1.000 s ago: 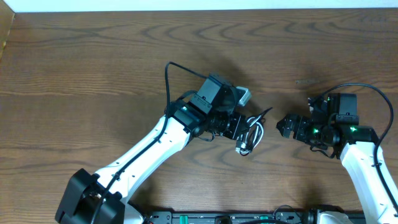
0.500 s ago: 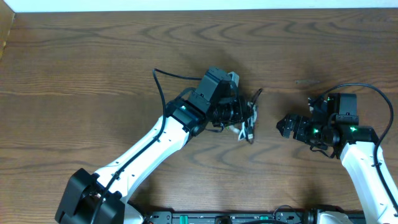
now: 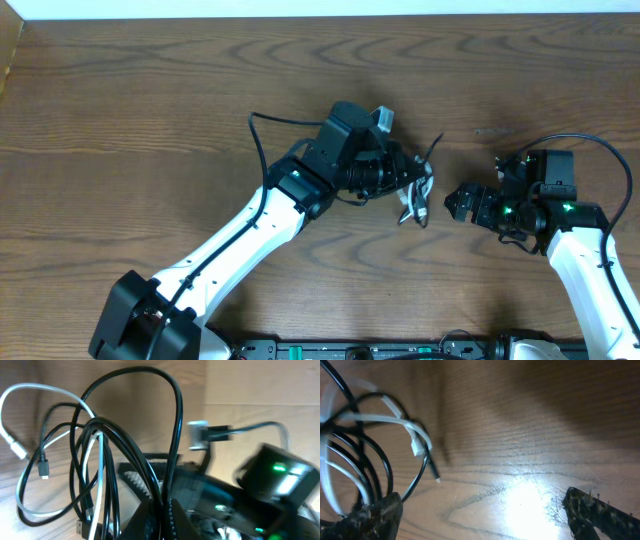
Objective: Untangle cables
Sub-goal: 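Lift the gripped cable bundle with the left gripper toward the right gripper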
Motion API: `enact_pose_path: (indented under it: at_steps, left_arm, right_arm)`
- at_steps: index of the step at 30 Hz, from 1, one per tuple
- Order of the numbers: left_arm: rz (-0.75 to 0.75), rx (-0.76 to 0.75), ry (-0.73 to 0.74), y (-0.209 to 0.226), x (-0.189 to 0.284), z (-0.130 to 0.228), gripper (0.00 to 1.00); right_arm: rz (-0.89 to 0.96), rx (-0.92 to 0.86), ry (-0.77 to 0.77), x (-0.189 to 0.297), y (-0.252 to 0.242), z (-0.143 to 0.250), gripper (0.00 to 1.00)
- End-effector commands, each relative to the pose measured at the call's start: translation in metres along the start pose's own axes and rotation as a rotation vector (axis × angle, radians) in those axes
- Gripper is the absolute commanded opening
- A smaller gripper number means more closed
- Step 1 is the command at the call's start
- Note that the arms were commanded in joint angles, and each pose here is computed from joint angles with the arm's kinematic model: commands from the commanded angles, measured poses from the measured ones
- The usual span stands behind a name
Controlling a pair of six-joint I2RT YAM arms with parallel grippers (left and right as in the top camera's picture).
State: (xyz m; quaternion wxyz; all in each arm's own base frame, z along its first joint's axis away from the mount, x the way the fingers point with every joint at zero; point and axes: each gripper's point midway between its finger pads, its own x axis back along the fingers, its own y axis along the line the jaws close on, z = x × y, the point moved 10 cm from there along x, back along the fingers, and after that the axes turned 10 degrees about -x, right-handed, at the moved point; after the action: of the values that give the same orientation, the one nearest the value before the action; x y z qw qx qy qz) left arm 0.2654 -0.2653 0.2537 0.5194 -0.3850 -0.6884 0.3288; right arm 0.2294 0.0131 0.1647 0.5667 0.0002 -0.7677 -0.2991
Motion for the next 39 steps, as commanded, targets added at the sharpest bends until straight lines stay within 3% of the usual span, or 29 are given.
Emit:
enact_pose_path:
  at_steps: [1, 6, 9, 19, 26, 33, 39]
  left_arm:
    - [0.029, -0.004, 0.013, -0.007, -0.003, 0.002, 0.08]
    - [0.025, -0.011, 0.024, -0.008, -0.008, 0.006, 0.08]
    - [0.012, -0.091, 0.021, -0.007, -0.008, 0.006, 0.07]
    - [-0.009, -0.098, 0.021, -0.01, -0.014, 0.015, 0.08]
    - [-0.092, -0.144, -0.051, -0.011, -0.022, 0.021, 0.07]
    - [-0.077, -0.076, -0.042, -0.014, -0.024, 0.025, 0.07]
    - [-0.028, -0.122, -0.047, -0.027, -0.031, 0.032, 0.08]
  right_arm:
    - [-0.007, 0.016, -0.006, 0.002, 0.003, -0.003, 0.99]
    - [-0.007, 0.017, -0.006, 0.002, 0.003, -0.003, 0.99]
    - [-0.007, 0.016, -0.006, 0.002, 0.003, -0.003, 0.99]
    - [-0.007, 0.016, -0.006, 0.002, 0.003, -0.003, 0.99]
    - [-0.007, 0.016, -0.006, 0.002, 0.003, -0.003, 0.99]
    - [-0.007, 0.016, -0.006, 0.002, 0.003, -0.003, 0.99]
    - [-0.007, 0.016, -0.006, 0.002, 0.003, -0.003, 0.99]
